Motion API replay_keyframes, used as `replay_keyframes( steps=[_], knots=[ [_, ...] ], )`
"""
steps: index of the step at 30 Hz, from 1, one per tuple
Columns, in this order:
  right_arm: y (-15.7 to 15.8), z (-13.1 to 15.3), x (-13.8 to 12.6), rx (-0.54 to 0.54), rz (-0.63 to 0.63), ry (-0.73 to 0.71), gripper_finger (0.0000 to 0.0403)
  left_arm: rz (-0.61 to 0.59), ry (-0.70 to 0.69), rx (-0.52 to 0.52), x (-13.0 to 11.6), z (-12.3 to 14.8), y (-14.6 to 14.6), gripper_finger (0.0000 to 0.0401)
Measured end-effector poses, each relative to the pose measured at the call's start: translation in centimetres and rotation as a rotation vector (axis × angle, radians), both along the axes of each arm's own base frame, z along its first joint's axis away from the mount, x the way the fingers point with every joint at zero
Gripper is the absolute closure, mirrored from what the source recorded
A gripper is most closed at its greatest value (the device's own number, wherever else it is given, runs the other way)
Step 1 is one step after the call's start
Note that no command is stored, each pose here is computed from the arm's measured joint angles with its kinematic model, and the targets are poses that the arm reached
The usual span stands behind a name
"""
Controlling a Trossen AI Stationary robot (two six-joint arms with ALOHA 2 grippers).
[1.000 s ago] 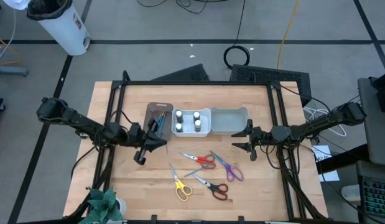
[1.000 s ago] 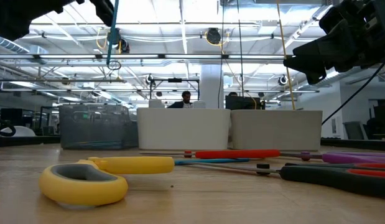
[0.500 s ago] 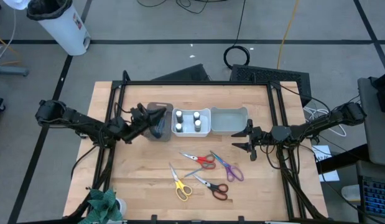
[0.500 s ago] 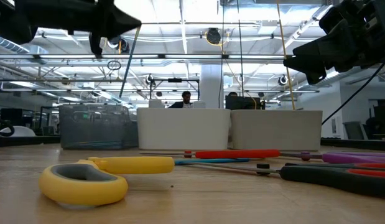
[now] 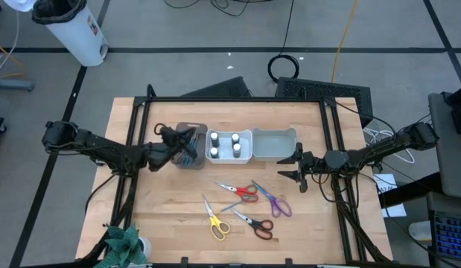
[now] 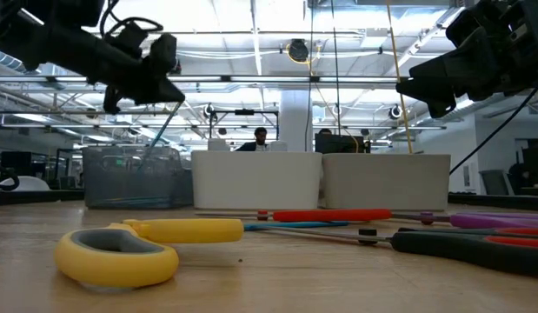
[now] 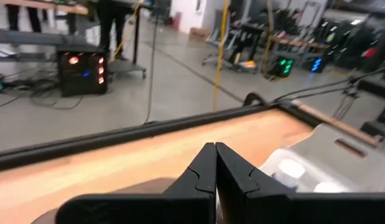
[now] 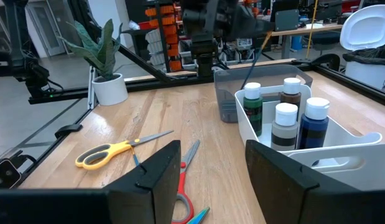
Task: Pick & Place Paint Supplies
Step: Put the blue paint brush into the black bin
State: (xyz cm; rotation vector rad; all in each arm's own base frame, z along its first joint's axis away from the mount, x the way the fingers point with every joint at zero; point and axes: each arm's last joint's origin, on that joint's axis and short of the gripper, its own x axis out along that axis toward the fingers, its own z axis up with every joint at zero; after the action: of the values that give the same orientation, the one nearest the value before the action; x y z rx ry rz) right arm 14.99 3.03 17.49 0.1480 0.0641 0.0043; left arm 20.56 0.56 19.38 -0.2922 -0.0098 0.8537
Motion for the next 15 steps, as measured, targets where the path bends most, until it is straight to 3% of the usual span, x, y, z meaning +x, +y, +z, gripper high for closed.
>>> replay_keyframes(
  steps=[15],
  knots=[
    [0.0,0.0,0.0,0.000,0.000,0.000,0.0232,0.070,0.093,-0.100,-0.7,-2.0,0.1,0.0401]
  ],
)
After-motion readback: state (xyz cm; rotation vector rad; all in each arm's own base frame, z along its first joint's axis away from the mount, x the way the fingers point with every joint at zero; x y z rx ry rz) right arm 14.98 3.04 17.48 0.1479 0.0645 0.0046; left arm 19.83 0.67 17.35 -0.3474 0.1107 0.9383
